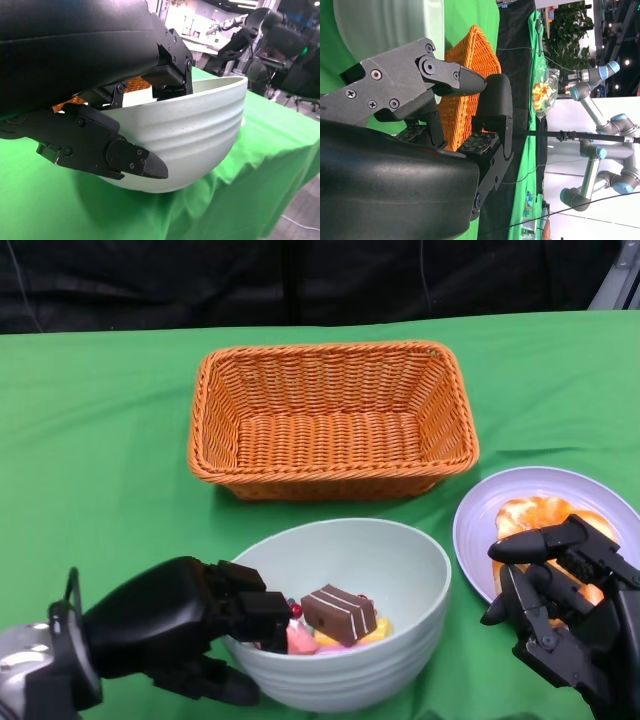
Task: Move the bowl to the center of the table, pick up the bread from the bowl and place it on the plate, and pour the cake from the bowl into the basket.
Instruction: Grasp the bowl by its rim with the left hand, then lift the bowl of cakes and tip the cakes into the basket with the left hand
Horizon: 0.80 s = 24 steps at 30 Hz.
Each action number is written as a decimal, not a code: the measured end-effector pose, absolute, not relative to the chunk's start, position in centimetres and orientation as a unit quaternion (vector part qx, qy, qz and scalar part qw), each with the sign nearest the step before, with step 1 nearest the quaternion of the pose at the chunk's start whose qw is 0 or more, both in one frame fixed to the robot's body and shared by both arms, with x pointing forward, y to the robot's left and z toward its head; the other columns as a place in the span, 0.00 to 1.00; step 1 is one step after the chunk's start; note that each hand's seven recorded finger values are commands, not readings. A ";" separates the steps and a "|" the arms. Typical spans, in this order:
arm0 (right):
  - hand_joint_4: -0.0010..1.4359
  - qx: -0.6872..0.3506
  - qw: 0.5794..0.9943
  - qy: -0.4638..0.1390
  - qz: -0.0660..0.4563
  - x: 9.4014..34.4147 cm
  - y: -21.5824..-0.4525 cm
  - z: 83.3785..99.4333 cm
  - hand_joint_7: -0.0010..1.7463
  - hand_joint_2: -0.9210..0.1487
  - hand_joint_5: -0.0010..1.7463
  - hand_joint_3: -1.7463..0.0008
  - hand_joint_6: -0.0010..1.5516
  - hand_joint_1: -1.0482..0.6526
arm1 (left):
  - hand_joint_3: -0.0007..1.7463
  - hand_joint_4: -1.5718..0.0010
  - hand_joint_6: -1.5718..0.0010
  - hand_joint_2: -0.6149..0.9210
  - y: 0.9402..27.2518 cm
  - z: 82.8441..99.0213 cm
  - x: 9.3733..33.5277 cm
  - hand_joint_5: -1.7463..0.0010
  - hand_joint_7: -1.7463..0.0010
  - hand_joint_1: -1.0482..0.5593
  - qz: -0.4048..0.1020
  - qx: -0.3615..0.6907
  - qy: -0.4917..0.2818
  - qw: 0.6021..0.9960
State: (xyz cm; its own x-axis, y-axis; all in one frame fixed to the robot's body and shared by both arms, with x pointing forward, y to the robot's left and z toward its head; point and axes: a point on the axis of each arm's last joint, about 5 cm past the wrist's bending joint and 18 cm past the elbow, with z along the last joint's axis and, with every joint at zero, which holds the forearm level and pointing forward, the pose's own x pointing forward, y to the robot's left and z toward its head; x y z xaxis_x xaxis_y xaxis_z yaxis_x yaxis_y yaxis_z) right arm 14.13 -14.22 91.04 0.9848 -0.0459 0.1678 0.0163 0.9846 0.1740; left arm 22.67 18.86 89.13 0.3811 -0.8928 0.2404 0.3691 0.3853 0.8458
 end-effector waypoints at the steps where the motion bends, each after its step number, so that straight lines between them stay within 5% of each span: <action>1: 0.49 0.086 0.992 -0.085 -0.016 14.1 -14.2 91.0 0.67 0.18 0.87 0.57 0.47 0.53 | 0.35 0.52 0.54 0.89 19.0 89.3 22.7 0.00 0.26 0.52 -0.423 0.350 -0.361 0.754; 4: 0.50 0.086 0.993 -0.085 -0.016 14.1 -14.2 91.0 0.68 0.18 0.87 0.57 0.47 0.52 | 0.44 0.52 0.55 0.84 19.6 90.0 22.8 0.01 0.25 0.52 -0.430 0.321 -0.350 0.768; 12: 0.49 0.094 0.992 -0.082 -0.012 14.2 -14.2 90.8 0.69 0.19 0.89 0.57 0.45 0.53 | 0.47 0.53 0.57 0.83 19.8 92.5 23.6 0.00 0.20 0.52 -0.431 0.244 -0.340 0.799; 18: 0.49 0.095 0.992 -0.083 -0.012 14.2 -14.2 90.9 0.70 0.19 0.89 0.57 0.45 0.53 | 0.47 0.53 0.57 0.82 20.0 92.3 23.3 0.00 0.19 0.52 -0.446 0.238 -0.318 0.802; 21: 0.50 0.092 0.992 -0.081 -0.012 14.2 -14.2 90.8 0.69 0.19 0.88 0.57 0.46 0.53 | 0.61 0.53 0.52 0.77 19.3 92.5 23.9 0.00 0.23 0.58 -0.434 0.223 -0.314 0.815; 24: 0.50 0.091 0.993 -0.075 -0.008 14.2 -13.8 90.6 0.69 0.20 0.88 0.57 0.46 0.53 | 0.65 0.53 0.51 0.74 17.3 94.4 25.8 0.00 0.24 0.58 -0.405 0.189 -0.348 0.824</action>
State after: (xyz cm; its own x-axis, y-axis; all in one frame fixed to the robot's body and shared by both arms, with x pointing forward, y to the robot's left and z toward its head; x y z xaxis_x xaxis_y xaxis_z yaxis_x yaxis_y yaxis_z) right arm 14.23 -13.79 90.59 0.9887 -0.0288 0.1469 0.0016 0.9833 0.1822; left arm 25.75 17.28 94.37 0.4298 -0.7995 0.4196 0.5361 0.5999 0.5940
